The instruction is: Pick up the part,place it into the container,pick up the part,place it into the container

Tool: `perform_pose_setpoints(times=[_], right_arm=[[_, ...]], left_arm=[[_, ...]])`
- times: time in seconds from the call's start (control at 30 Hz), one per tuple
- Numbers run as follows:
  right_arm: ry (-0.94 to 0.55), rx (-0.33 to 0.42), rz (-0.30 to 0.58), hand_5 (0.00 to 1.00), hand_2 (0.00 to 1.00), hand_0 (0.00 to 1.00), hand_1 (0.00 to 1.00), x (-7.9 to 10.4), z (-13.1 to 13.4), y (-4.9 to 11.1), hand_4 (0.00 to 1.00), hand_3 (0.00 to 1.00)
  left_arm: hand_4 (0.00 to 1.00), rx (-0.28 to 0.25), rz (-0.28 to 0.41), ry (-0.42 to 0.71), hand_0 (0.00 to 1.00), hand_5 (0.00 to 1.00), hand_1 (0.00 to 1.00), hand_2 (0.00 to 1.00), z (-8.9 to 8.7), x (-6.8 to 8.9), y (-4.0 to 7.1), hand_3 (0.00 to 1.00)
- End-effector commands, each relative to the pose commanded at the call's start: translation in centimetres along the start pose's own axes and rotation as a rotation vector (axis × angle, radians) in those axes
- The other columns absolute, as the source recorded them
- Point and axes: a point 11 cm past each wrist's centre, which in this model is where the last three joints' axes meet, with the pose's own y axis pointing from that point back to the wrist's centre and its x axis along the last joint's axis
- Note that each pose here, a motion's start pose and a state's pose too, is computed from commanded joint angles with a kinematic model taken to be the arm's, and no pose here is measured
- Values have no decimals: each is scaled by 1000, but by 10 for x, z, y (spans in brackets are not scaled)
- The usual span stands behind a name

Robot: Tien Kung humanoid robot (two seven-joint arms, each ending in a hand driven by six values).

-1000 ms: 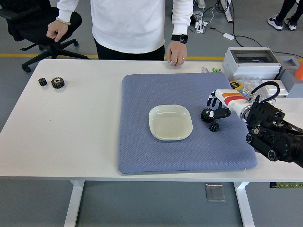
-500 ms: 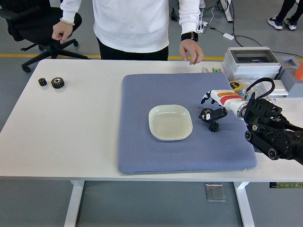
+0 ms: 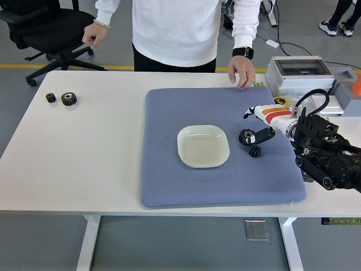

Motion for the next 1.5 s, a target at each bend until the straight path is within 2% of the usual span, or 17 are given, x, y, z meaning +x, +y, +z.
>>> perform_pose_setpoints(times=[0.1,0.13,0.5,0.53,0.7,0.73,1.1,1.13,1.3,1.33,1.5], right_arm=[[19,-3,-11,378,792,680,727,-3,0,0,844,714],[21,-6,-14,419,788,659,719,-5,0,0,886,716],[28,-32,-20,422,773,629,703,-13,6,0,880,693],[28,-34,-21,424,761,591,684,-14,7,0,874,671],[23,-54,-32,424,761,591,684,-19,12,1,874,671],[21,-58,-35,424,746,557,671,-20,13,1,874,660],[14,-72,-48,425,742,548,663,-23,17,2,872,660],[13,-73,-48,417,712,443,615,-23,17,2,859,621],[9,-67,-40,417,712,443,615,-22,17,2,859,621],[8,-65,-39,409,624,315,522,-22,16,2,824,577],[3,-52,-26,409,624,315,522,-21,14,2,824,577]], left_arm=[[686,-1,-1,-1,652,591,633,711,1,0,0,575],[687,-1,-1,-1,652,592,633,714,1,-1,0,575],[687,-6,-5,-2,653,592,633,714,4,-2,1,575],[687,-6,-5,-2,653,591,636,715,4,-2,1,575],[687,-9,-8,-3,653,591,636,715,6,-4,1,575],[687,-10,-9,-3,652,591,637,717,6,-4,1,575],[687,-13,-11,-5,653,590,638,715,8,-5,1,575],[687,-13,-12,-5,654,590,639,717,8,-5,1,575],[687,-13,-13,-7,654,590,639,717,8,-5,1,575],[687,-13,-13,-7,654,590,640,718,8,-5,1,575],[687,-13,-14,-8,654,590,640,718,8,-6,1,575]])
